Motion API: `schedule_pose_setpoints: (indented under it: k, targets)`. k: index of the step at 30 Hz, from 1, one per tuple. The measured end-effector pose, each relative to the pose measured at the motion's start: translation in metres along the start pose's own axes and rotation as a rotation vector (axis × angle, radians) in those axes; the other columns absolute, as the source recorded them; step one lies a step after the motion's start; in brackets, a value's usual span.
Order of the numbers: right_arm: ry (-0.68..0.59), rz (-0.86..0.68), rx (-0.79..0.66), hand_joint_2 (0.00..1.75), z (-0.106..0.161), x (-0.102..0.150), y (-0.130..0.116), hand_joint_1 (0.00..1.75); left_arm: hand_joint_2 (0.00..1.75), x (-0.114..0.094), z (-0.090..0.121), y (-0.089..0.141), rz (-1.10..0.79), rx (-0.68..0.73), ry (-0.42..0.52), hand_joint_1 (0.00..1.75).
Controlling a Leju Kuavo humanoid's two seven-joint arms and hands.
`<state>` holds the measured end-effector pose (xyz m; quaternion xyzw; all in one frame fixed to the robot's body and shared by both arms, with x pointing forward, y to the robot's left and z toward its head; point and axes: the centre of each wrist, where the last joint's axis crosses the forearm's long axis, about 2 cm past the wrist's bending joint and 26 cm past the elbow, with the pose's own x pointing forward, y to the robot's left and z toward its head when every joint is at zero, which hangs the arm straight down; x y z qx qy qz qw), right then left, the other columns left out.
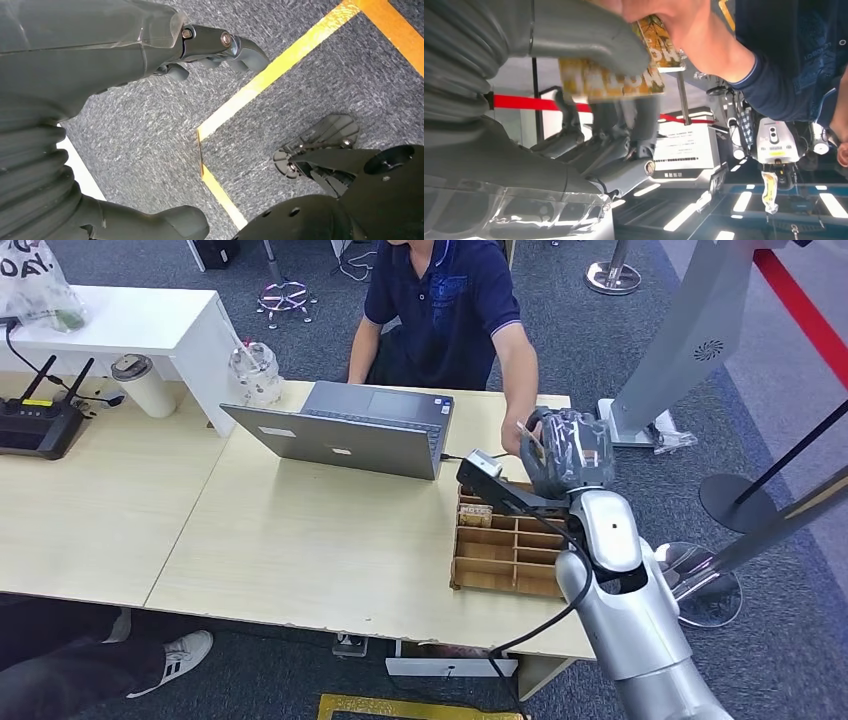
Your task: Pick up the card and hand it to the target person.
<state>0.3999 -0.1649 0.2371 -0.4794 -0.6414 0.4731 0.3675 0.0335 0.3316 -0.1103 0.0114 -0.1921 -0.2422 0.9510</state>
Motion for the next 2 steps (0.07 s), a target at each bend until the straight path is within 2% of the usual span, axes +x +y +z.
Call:
schedule_pose_setpoints:
  k: [2]
  targets:
    - [-0.004, -0.01, -0.002, 1.75, 0.0, 0.0007, 0.0, 0.0, 1.75, 0.0, 0.0, 0.0, 0.002, 0.002, 0.002, 0.0]
